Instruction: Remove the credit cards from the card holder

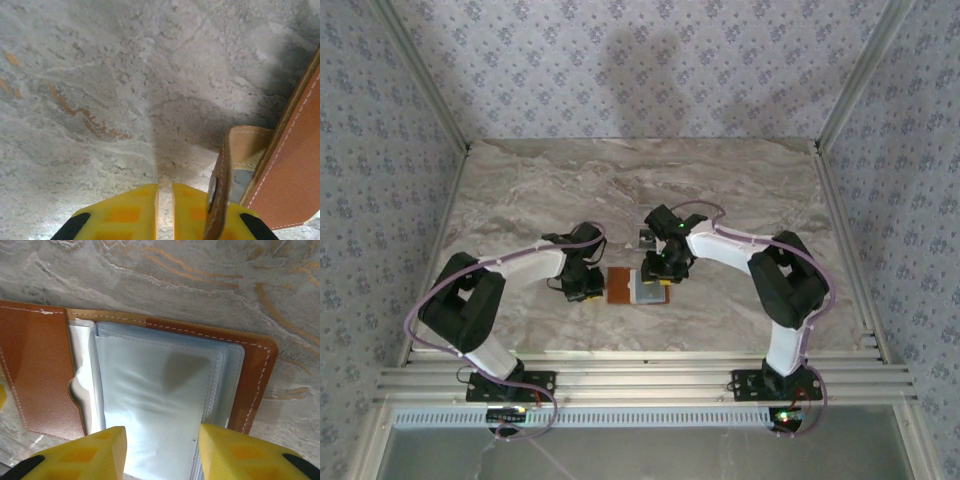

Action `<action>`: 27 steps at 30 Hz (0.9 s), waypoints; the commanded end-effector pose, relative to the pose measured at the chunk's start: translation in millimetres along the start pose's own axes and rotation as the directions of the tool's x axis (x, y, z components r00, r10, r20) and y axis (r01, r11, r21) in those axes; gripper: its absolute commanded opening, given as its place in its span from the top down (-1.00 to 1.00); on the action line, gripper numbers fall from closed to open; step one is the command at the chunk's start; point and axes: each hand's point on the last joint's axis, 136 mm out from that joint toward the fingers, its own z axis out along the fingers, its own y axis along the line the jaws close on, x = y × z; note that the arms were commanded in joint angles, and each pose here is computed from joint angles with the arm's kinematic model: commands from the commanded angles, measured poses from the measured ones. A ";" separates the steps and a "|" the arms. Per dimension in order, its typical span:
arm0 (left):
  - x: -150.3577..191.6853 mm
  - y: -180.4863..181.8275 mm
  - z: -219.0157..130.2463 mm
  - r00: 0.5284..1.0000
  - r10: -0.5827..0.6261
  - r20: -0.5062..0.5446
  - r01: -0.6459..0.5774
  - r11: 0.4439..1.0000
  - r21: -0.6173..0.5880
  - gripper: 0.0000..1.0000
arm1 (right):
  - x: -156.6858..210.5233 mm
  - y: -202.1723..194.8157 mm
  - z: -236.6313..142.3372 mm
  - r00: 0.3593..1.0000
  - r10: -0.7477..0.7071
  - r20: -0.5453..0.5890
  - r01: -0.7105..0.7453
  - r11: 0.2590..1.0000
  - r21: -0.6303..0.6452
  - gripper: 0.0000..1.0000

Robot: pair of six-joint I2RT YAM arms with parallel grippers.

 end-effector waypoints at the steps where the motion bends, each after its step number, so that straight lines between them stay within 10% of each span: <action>1: -1.9 -8.5 -2.0 1.000 0.022 -0.002 -0.022 1.000 0.016 0.69 | 0.1 6.8 4.3 1.000 -0.020 -0.010 0.020 1.000 -0.012 0.11; 27: 2.3 -15.7 2.9 0.999 0.043 -0.006 -0.043 0.999 0.021 0.69 | -8.8 68.0 7.4 0.999 -0.032 -0.014 0.028 0.979 -0.204 0.11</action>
